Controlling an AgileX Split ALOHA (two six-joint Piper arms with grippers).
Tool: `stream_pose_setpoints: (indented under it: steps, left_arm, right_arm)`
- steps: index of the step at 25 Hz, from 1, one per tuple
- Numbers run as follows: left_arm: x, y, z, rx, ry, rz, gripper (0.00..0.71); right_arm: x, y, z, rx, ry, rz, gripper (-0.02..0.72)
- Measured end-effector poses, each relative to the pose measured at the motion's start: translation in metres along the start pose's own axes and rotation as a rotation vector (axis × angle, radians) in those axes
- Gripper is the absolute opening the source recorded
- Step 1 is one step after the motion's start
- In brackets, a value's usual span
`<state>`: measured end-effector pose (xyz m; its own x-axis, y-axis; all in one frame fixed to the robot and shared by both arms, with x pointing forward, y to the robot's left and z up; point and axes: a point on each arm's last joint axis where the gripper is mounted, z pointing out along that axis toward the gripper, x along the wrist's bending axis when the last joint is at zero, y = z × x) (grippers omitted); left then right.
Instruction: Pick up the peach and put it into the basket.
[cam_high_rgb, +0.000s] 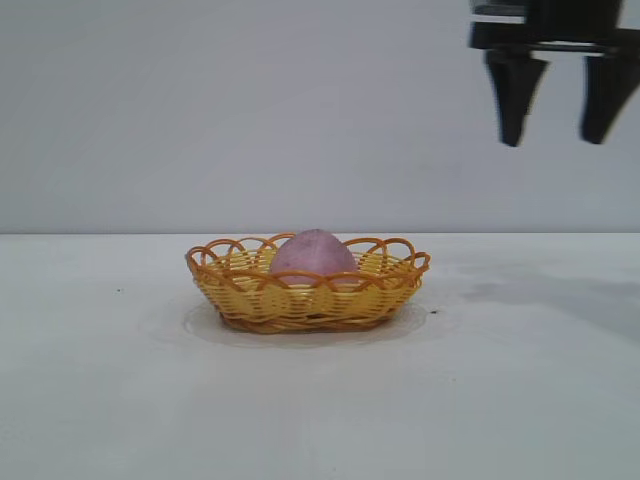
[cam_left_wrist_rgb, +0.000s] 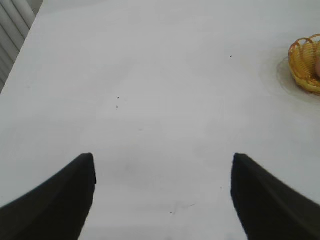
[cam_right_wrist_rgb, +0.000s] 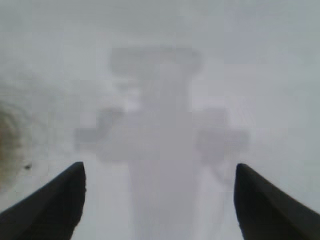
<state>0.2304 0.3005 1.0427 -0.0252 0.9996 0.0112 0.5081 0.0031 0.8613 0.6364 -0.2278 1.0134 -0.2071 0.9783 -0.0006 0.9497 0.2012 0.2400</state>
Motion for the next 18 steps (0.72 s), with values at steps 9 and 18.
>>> stream_pose_setpoints:
  steps: [9,18]
  left_arm:
    - [0.0,0.0,0.0,0.0,0.0,0.0,0.497]
    - [0.0,0.0,0.0,0.0,0.0,0.0,0.497]
  right_arm:
    - [-0.05,-0.012,-0.005,0.067,-0.026,0.126,0.529]
    - [-0.043,-0.029,-0.077,-0.022,-0.019,0.131,0.529]
